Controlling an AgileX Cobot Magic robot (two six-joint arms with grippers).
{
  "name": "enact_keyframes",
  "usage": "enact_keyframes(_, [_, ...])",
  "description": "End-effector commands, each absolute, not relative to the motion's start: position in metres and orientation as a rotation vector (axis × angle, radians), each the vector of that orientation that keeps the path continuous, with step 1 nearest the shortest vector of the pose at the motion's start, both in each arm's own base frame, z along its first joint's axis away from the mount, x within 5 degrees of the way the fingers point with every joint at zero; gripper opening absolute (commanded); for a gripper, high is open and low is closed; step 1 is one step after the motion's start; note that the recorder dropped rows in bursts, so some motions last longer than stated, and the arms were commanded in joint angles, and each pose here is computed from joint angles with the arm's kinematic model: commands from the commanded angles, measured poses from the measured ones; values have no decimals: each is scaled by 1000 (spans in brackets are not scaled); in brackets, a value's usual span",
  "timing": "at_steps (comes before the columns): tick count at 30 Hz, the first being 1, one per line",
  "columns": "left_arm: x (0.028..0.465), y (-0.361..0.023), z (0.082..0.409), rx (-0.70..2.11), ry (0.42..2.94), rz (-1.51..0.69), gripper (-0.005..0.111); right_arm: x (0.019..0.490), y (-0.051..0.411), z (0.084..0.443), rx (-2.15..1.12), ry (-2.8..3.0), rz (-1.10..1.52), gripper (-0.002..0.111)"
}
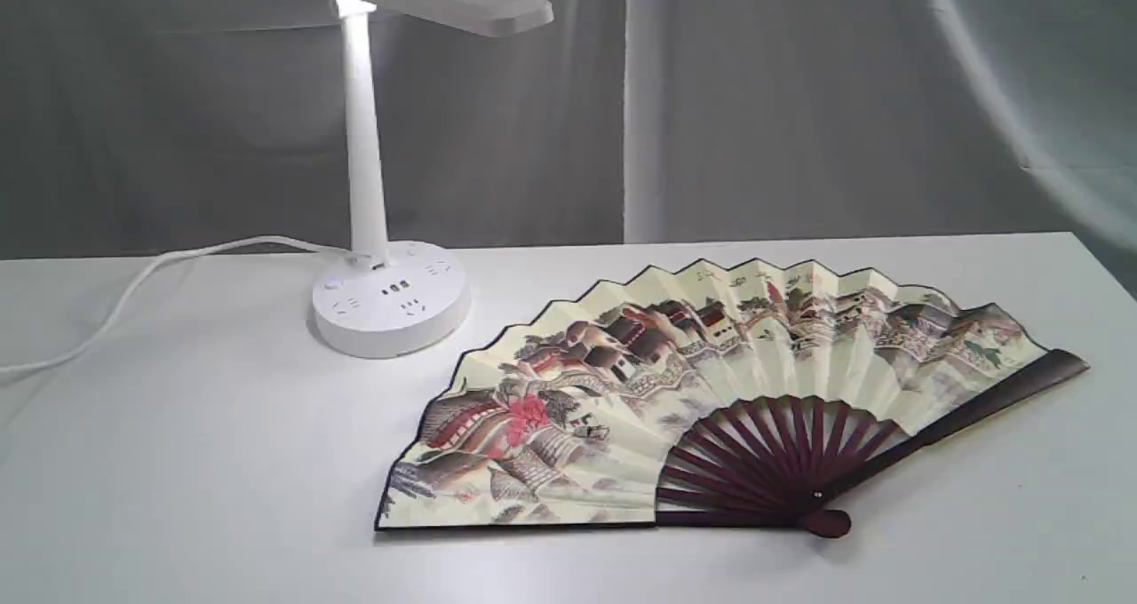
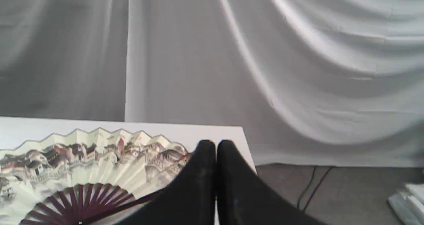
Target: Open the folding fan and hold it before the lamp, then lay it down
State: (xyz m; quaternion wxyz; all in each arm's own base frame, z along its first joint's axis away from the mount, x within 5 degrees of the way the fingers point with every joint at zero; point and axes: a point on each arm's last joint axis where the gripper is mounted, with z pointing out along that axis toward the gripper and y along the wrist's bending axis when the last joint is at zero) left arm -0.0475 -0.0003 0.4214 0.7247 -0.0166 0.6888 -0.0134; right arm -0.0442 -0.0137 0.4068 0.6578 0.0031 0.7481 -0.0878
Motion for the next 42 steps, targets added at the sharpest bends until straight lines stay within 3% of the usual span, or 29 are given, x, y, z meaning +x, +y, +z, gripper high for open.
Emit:
enact_keyframes(1, [-66,-1,419,-36,1452,-52,0,-67,-15,400,14,1623,-219,0])
enact_keyframes(11, [-92,-1,411,-30,1359,-45,0,-91,-20,391,30,1585,-281,0])
enact_keyframes(20, [-56,-1,391,-33,1366,-63,0,-66,-12,381,-19,1557,-195,0])
enact_keyframes(30, [12,0,320,-36,1437,-42,0,-2,-6,319,-63,1651,-142,0])
enact_keyframes(42, [48,0,249,-32,1415,-36,0,40,-3,261,-96,1572,-132,0])
